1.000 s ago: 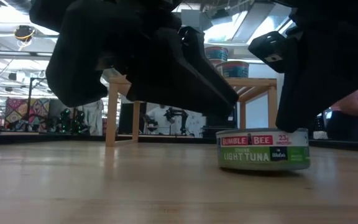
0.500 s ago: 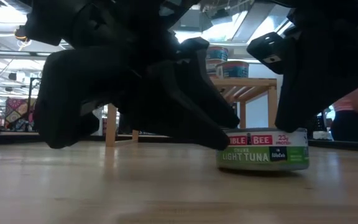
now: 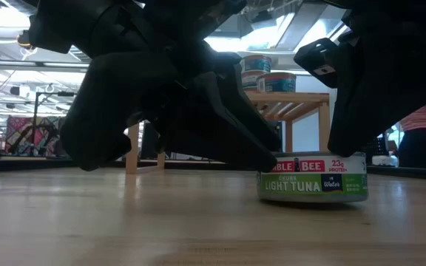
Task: Stack canned seafood by type on shelf
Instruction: Stack the green white tuna can on top of the green white tuna can on the shelf
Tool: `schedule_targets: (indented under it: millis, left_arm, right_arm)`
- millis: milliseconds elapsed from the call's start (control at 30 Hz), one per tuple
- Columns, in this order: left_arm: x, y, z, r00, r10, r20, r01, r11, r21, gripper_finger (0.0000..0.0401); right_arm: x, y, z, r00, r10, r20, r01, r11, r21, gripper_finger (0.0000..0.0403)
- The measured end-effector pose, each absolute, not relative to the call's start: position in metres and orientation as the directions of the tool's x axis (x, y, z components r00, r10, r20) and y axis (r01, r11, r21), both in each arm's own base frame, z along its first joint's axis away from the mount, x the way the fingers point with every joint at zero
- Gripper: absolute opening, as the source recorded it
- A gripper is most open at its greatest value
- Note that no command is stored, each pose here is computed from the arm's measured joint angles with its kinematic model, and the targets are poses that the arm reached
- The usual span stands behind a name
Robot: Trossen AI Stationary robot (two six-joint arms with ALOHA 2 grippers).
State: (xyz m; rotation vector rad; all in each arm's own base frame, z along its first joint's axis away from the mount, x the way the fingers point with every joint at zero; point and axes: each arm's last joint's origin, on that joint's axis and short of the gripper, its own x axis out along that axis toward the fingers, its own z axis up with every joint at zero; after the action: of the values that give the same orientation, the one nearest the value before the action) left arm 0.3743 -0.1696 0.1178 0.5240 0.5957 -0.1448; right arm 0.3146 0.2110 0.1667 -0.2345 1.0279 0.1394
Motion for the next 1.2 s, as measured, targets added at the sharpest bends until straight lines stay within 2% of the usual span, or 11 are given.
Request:
schedule_targets:
  millis: [433, 633, 867, 1200]
  left_arm:
    - [0.367, -0.187, 0.119, 0.825, -0.019, -0.565, 0.329, 0.829, 0.452, 0.0169]
    - [0.366, -0.187, 0.12, 0.836, 0.044, -0.547, 0.274, 0.83, 0.486, 0.0169]
    - [0.367, -0.187, 0.12, 0.839, 0.061, -0.541, 0.216, 0.875, 0.434, 0.0169]
    - [0.364, -0.193, 0.121, 0.842, 0.047, -0.538, 0.25, 0.849, 0.465, 0.0169]
  right_arm:
    - [0.314, 0.211, 0.166, 0.506, 0.002, -0.863, -0.225, 0.966, -0.13, 0.0]
    - [0.314, 0.211, 0.166, 0.506, 0.001, -0.863, -0.225, 0.966, -0.13, 0.0]
    - [0.314, 0.211, 0.166, 0.506, 0.001, -0.863, -0.224, 0.966, -0.13, 0.0]
    - [0.314, 0.211, 0.167, 0.506, 0.001, -0.863, -0.224, 0.966, -0.13, 0.0]
